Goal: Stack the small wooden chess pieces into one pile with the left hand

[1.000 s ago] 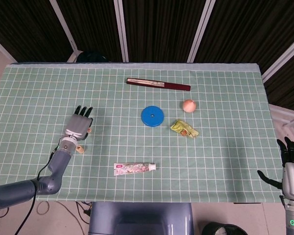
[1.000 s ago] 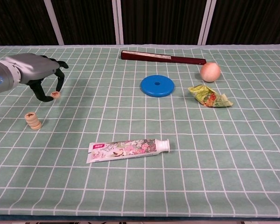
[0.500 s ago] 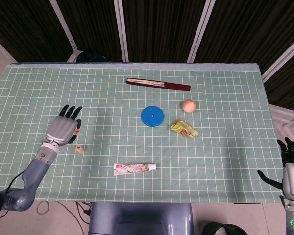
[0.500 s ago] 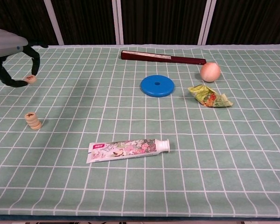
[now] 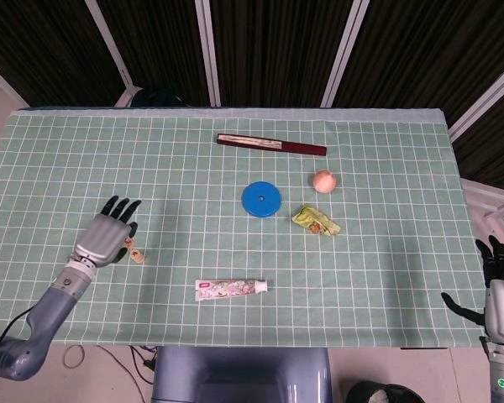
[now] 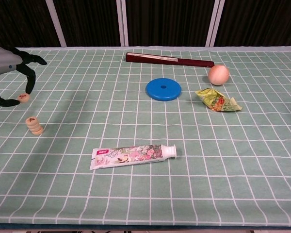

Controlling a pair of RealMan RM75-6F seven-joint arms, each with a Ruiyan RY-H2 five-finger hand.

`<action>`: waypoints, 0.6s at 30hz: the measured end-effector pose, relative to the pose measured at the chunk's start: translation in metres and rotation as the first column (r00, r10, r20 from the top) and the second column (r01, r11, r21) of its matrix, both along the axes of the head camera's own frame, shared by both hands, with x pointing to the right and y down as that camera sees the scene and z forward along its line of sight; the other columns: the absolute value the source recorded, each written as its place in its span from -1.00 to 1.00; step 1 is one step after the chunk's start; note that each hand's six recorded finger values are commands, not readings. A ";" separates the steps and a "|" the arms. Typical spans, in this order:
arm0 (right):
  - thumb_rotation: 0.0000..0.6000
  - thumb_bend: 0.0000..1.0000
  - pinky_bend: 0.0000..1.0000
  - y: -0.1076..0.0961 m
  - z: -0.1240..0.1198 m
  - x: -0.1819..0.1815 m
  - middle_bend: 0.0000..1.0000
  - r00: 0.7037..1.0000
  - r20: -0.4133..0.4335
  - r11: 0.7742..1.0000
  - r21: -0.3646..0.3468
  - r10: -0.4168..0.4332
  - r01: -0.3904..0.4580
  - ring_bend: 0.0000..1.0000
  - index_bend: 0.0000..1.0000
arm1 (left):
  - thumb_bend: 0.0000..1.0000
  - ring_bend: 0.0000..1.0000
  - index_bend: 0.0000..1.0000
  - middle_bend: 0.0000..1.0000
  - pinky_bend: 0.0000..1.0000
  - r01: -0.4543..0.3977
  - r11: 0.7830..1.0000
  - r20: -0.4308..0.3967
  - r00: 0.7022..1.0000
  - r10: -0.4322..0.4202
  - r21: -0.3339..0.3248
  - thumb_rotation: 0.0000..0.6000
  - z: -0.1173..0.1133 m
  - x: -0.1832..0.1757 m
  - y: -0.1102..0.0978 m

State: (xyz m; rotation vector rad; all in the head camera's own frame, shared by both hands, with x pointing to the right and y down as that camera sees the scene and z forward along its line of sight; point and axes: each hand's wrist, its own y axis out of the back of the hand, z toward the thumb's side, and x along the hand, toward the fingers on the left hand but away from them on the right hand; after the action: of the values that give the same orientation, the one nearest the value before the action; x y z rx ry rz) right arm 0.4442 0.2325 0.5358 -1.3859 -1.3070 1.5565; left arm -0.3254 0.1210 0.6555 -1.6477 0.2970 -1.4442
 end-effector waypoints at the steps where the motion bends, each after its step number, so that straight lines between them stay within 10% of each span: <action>1: 1.00 -0.53 -1.00 0.000 0.000 0.000 -0.97 1.000 0.000 1.000 0.000 0.000 0.000 -1.00 -0.84 | -0.37 -1.00 0.01 -0.96 -1.00 -0.005 1.000 0.004 1.000 0.005 -0.001 1.00 0.002 0.001 0.001; 18: 1.00 -0.53 -1.00 0.000 0.001 -0.001 -0.97 1.000 -0.005 1.000 -0.001 -0.004 0.004 -1.00 -0.84 | -0.37 -1.00 0.01 -0.96 -1.00 -0.018 1.000 0.045 0.999 0.019 -0.019 1.00 0.018 -0.003 0.010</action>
State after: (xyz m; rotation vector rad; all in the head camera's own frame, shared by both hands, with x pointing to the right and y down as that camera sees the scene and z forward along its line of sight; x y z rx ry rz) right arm 0.4437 0.2323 0.5364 -1.3838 -1.3004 1.5564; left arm -0.3289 0.1313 0.6730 -1.6266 0.2431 -1.4717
